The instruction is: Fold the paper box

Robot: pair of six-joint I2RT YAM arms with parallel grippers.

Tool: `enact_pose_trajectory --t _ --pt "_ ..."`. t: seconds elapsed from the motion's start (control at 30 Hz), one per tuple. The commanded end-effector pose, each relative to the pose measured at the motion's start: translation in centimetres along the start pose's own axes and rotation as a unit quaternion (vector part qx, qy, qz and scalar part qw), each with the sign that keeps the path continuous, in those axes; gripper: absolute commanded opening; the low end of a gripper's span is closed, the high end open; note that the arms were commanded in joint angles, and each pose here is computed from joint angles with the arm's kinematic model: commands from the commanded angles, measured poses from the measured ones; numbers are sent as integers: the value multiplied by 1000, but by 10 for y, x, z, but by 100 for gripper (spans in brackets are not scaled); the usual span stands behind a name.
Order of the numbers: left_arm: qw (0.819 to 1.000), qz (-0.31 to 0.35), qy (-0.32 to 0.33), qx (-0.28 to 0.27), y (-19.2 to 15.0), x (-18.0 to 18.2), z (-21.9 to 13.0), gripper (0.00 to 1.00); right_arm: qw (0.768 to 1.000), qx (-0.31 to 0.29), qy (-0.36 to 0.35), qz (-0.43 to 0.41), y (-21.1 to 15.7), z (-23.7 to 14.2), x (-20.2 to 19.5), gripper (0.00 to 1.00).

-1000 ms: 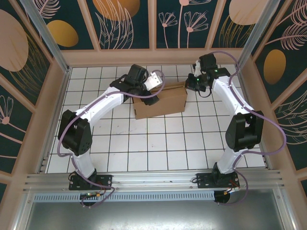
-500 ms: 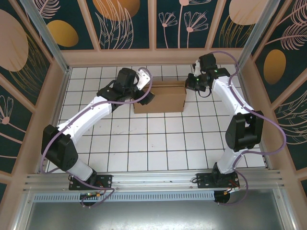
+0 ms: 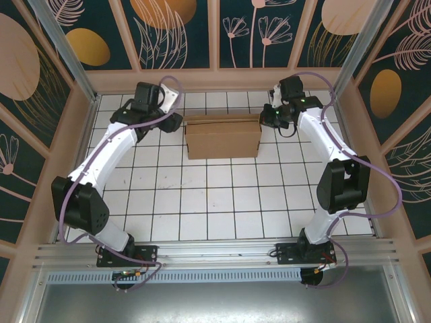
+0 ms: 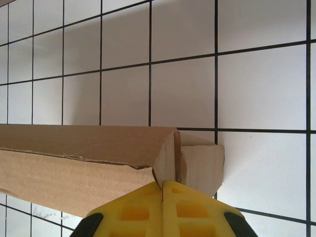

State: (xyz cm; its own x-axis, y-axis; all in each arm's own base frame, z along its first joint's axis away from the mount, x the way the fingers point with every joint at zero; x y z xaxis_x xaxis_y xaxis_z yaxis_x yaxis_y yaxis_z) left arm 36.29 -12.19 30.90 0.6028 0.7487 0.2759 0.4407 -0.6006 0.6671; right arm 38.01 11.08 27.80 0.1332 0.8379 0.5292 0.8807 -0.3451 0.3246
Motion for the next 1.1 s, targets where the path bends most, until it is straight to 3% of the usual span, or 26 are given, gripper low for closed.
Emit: enact_pose_trajectory --t 0.0,0.27,0.57,0.87,1.07 --pt "998 12 -67 18 -6 0 12 57 999 39 -19 -4 -10 6 -3 0" --pt "993 45 -102 33 -2 2 39 52 999 43 -22 -3 -10 6 -3 0" --pt "988 38 -141 42 10 5 56 22 999 40 -22 1 -14 5 -3 0" --pt "987 24 -156 34 13 3 55 5 999 43 -22 -1 -14 5 -3 0" --pt "986 -17 -166 27 18 3 56 0 999 46 -22 -2 -17 6 -1 0"
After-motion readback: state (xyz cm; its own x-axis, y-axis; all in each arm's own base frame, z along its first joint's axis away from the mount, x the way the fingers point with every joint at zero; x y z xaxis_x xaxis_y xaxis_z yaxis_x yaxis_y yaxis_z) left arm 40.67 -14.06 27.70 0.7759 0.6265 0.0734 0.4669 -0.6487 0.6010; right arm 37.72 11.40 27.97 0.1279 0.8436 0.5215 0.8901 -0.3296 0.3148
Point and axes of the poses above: each hand's point on the last joint's axis, 136 mm out from that joint toward the fingers, its own z axis out along the fingers, its own x axis along the line the jaws close on, y = z × x, the point moved 10 cm from there along -z, back along the fingers, and after that the axes turned 15 degrees about z, right-handed, at the moved point
